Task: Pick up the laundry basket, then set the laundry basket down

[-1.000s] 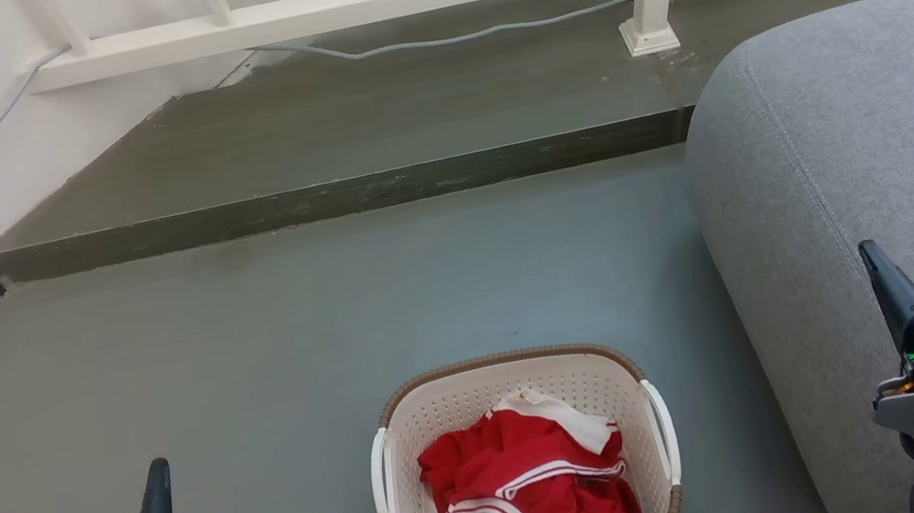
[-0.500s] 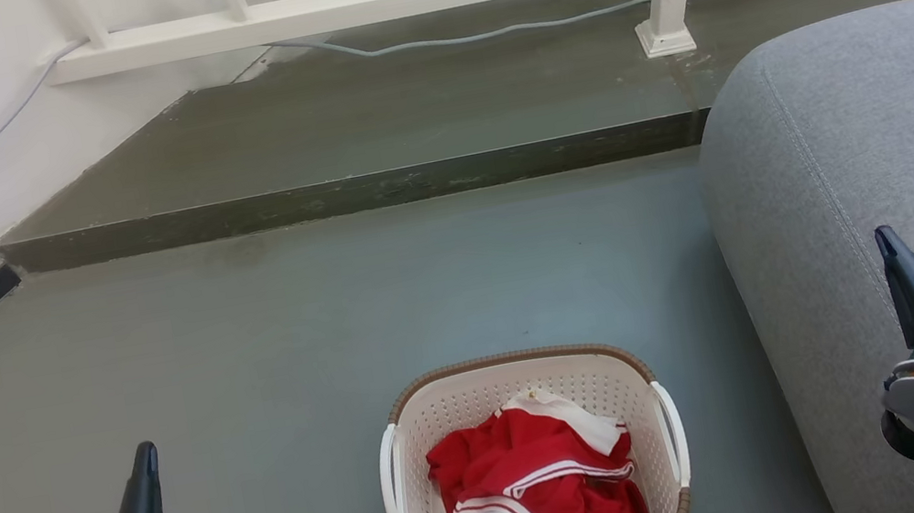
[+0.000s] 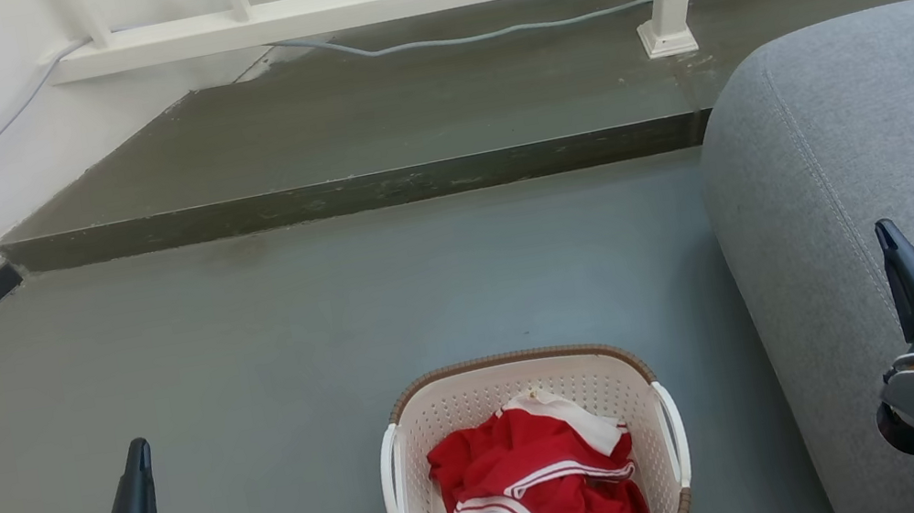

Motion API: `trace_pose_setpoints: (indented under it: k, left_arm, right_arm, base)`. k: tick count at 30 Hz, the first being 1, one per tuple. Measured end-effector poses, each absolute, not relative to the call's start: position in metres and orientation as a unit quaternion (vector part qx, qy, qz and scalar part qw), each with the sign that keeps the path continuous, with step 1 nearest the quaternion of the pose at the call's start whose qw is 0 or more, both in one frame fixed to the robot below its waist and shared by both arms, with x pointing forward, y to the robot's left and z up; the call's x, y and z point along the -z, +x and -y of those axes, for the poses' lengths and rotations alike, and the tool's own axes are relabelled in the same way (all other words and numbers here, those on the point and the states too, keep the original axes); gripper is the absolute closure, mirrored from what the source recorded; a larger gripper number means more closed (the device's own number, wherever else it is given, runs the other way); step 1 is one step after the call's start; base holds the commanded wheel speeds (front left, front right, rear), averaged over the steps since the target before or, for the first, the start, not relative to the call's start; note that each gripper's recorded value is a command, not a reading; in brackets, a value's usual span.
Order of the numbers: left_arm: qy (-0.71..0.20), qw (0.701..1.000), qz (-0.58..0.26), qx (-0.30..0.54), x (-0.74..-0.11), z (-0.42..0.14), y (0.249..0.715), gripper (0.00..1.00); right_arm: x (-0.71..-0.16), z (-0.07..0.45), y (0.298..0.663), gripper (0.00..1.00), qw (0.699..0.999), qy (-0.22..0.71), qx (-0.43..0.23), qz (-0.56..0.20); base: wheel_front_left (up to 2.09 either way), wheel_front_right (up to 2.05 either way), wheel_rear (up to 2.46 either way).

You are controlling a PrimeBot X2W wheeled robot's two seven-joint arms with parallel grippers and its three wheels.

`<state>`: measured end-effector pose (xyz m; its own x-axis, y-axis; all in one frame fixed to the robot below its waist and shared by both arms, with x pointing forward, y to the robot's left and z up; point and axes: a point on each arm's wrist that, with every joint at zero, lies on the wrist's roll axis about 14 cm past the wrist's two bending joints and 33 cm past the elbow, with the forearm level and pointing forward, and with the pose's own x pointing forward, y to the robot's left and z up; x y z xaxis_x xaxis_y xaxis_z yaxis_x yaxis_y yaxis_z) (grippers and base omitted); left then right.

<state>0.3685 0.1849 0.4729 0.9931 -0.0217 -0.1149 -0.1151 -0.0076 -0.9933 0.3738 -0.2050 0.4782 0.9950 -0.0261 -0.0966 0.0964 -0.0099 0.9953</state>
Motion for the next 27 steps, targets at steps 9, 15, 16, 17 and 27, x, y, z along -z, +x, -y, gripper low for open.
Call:
trace_pose_setpoints:
  k: [9, 15, 16, 17, 27]
  left_arm:
    - [-0.709, 0.703, -0.049, -0.034, -0.4719, -0.1851, 0.3683, 1.00]
    - [-0.709, 0.703, -0.047, -0.032, -0.4733, -0.1851, 0.3694, 1.00]
    - [-0.709, 0.703, -0.047, -0.032, -0.4735, -0.1851, 0.3695, 1.00]
    - [-0.709, 0.703, -0.046, -0.032, -0.4736, -0.1852, 0.3696, 1.00]
    - [-0.709, 0.703, -0.045, -0.025, -0.4765, -0.1843, 0.3722, 1.00]
  right_arm:
    - [-0.4778, 0.2052, 0.3737, 1.00, 0.703, 0.709, 0.044, -0.025]
    - [-0.4774, 0.2053, 0.3737, 1.00, 0.703, 0.709, 0.045, -0.025]
    - [-0.4773, 0.2053, 0.3736, 1.00, 0.703, 0.709, 0.045, -0.025]
    - [-0.4773, 0.2053, 0.3736, 1.00, 0.703, 0.709, 0.045, -0.025]
    - [-0.4769, 0.2054, 0.3736, 1.00, 0.703, 0.710, 0.046, -0.026]
  base:
    - [0.00, 0.00, 0.00]
    - [0.00, 0.00, 0.00]
    - [0.00, 0.00, 0.00]
    - [0.00, 0.00, 0.00]
    - [0.00, 0.00, 0.00]
